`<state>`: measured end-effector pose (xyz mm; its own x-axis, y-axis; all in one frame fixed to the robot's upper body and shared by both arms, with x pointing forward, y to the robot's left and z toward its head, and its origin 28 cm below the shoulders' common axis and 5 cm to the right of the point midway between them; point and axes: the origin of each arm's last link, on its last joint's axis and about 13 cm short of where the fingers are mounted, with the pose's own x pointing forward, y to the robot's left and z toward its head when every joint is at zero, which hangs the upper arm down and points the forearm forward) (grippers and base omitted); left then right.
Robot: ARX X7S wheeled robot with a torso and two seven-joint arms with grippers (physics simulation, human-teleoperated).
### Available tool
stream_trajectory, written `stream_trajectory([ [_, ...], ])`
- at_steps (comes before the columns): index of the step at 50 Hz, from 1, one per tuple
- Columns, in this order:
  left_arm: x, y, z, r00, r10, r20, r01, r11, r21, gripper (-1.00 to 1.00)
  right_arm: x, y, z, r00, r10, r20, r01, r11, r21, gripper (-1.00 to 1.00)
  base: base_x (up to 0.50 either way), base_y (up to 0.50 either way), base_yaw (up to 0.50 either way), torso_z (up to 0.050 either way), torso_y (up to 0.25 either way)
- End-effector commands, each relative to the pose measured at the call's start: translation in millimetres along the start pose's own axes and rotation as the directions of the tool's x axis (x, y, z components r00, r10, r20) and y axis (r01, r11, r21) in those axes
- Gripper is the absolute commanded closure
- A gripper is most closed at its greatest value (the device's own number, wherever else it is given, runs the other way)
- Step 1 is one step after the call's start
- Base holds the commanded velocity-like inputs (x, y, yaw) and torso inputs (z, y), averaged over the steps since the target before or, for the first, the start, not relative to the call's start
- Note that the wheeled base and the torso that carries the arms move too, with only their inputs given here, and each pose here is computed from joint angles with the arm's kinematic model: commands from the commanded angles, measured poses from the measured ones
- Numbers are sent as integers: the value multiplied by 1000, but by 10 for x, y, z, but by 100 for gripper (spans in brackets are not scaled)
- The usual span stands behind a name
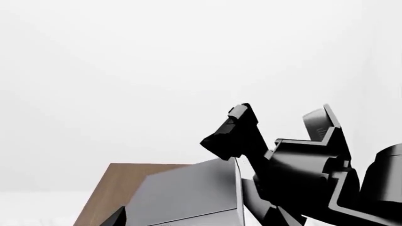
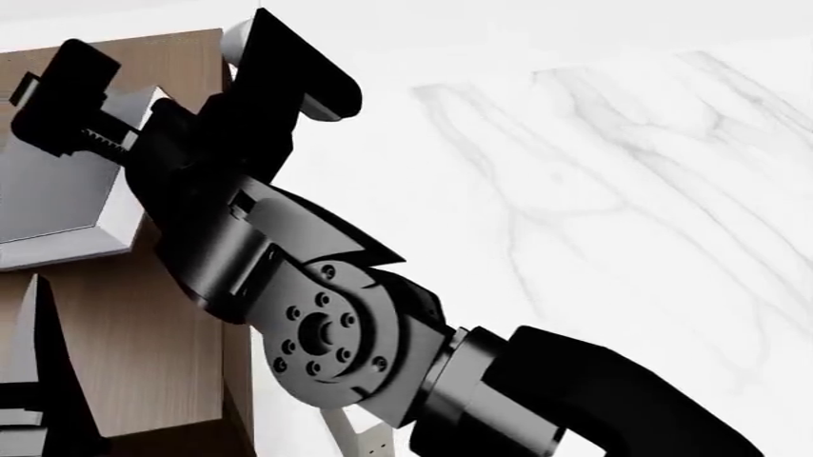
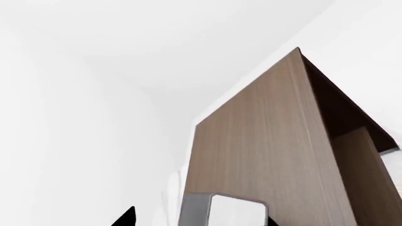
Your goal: Pick up the book in the middle and place it on the cabinet shelf.
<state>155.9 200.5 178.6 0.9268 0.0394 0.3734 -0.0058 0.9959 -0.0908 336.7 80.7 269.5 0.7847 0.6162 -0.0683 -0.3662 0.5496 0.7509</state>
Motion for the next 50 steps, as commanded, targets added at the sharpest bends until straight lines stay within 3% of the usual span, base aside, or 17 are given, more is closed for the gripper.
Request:
stream_trajectory([
  [1,3,1,1,1000,2,0,-2,1000,1,-100,-7,-39,78,999,6,31,-6,1000,-4,-100,0,0,0,0,0],
  [33,9,-5,-44,1000,0,-11,1,1000,9,-100,-340,-518,465,968,-93,233,73,993,93,-100,0,0,0,0,1],
  [36,25,-13,-63,1000,-6,-14,6,1000,10,-100,-484,-647,488,933,-140,330,117,989,87,-100,0,0,0,0,0],
  [42,187,4,-18,1000,16,0,-16,1000,27,-100,-837,-671,639,861,-143,489,141,989,40,-100,0,0,0,0,0],
  [43,255,-1,15,1000,8,11,-9,1000,23,-100,-919,-689,692,819,-165,549,202,979,-7,-100,0,0,0,0,0],
  [50,521,-51,252,996,-6,87,2,998,55,-100,-1216,-689,904,707,-182,683,270,963,-23,-100,0,0,0,1,0],
])
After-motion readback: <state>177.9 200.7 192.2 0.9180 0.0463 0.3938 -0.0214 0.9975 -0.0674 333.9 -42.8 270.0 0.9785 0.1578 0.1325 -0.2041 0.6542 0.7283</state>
